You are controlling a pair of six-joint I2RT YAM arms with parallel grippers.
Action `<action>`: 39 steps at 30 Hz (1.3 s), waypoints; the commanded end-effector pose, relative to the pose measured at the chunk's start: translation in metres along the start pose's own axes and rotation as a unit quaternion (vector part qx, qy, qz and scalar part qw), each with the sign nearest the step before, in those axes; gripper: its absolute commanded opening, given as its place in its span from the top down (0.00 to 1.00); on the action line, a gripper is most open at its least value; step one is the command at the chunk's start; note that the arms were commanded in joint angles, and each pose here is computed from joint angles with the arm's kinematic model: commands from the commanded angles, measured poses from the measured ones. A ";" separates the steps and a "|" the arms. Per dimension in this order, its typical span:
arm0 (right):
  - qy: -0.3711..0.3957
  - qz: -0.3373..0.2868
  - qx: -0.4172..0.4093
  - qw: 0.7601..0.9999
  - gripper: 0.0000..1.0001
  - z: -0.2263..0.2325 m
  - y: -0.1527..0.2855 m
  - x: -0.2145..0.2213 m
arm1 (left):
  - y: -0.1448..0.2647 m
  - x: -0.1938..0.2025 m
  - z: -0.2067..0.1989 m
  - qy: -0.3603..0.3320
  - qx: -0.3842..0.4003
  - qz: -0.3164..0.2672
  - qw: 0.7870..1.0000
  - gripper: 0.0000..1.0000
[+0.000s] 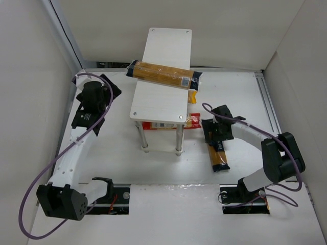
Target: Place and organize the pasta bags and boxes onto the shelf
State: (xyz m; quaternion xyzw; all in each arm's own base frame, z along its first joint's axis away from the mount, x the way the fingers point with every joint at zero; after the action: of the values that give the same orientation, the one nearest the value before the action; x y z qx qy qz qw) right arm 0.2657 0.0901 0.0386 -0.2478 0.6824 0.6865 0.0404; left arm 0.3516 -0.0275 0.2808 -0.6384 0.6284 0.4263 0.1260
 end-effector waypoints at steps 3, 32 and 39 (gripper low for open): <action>0.007 0.014 0.012 1.000 0.17 -0.003 0.002 0.007 | 0.016 -0.021 -0.002 0.004 0.014 -0.045 0.999 0.00; 0.282 -0.551 0.006 0.786 1.00 0.003 0.352 -0.354 | 0.018 0.002 0.021 0.022 0.009 -0.038 0.999 0.00; 0.299 -0.602 0.059 0.738 1.00 0.073 0.369 -0.403 | 0.010 0.003 0.025 0.019 0.004 -0.041 0.999 0.00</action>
State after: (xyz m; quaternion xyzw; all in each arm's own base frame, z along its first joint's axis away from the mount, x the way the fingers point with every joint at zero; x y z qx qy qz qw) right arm 0.4662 0.2288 0.4556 -0.7512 0.4386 0.4624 0.1719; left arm 0.3249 -0.0158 0.2587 -0.6595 0.6108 0.4226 0.1163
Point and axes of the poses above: each gripper's point midway between its finger pads, its own y axis back along the fingers, its own z axis along the line the jaws close on, x = y × z, the point moved 2 cm from there along y, back along the fingers, and after that the axes turned 10 degrees about y, right-handed, at the moved point
